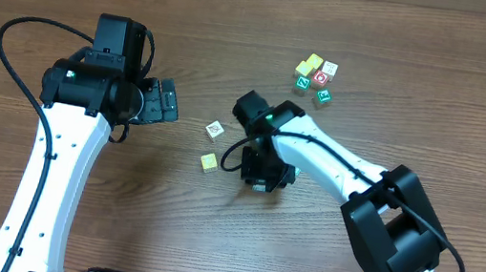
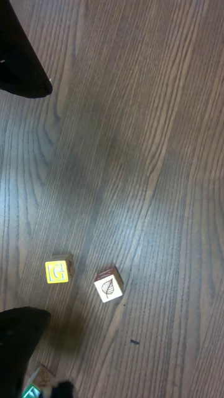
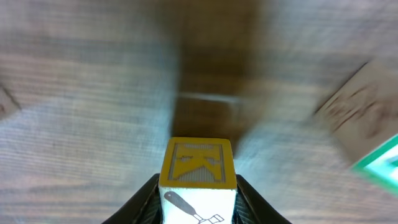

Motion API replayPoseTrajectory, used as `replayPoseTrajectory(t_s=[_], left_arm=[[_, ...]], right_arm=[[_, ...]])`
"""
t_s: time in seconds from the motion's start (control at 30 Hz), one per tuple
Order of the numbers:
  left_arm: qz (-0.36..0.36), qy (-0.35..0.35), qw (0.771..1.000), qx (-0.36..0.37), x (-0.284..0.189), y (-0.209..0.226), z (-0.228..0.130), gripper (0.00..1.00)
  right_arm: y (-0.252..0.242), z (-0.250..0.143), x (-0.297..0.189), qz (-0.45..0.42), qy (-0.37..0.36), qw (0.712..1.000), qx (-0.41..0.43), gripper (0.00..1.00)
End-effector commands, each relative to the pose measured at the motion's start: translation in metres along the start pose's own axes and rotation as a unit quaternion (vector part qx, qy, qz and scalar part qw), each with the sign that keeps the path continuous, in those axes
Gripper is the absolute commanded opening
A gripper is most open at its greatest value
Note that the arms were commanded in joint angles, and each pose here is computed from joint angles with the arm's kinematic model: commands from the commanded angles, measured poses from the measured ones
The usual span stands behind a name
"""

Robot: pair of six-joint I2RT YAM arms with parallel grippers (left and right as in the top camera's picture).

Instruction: Flip 3 blocks

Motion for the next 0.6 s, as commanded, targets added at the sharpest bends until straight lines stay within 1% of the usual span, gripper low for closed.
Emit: replayPoseTrajectory(t_s=[0.0, 0.07, 0.17, 0.33, 0.43, 0.57], left_arm=[[0.005, -0.006, 1.0, -0.007, -0.001, 0.001, 0.002, 0.99], [0.005, -0.006, 1.0, -0.007, -0.001, 0.001, 0.002, 1.0], [0.005, -0.006, 1.0, -0.007, -0.001, 0.001, 0.002, 1.0], [0.005, -0.006, 1.0, -0.007, -0.001, 0.001, 0.002, 1.0], [0.005, -0.006, 1.0, -0.007, -0.001, 0.001, 0.002, 1.0], [0.005, -0.006, 1.0, -0.007, -0.001, 0.001, 0.002, 1.0]], right_arm=[[0.007, -0.012, 0.001, 0.0, 0.009, 1.0, -0.005, 0.41], [0.009, -0.013, 0.001, -0.001, 0.01, 1.0, -0.008, 0.52], [0.007, -0.013, -0.002, -0.002, 0.013, 1.0, -0.005, 0.63], [0.004, -0.003, -0.027, 0.008, 0.003, 1.0, 0.008, 0.66], [-0.003, 0.005, -0.054, 0.016, -0.019, 1.0, 0.013, 0.66], [-0.013, 0.01, -0.076, 0.032, -0.039, 0.999, 0.018, 0.68]])
Point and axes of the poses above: each gripper's point midway between its finger pads, its own x axis out along the fingers, its own y axis along the line the jaws close on, z = x × y, the point moved 8 cm from there along -x, back along the fingers, and after that the axes turned 5 degrees about x, right-handed, at the moved point
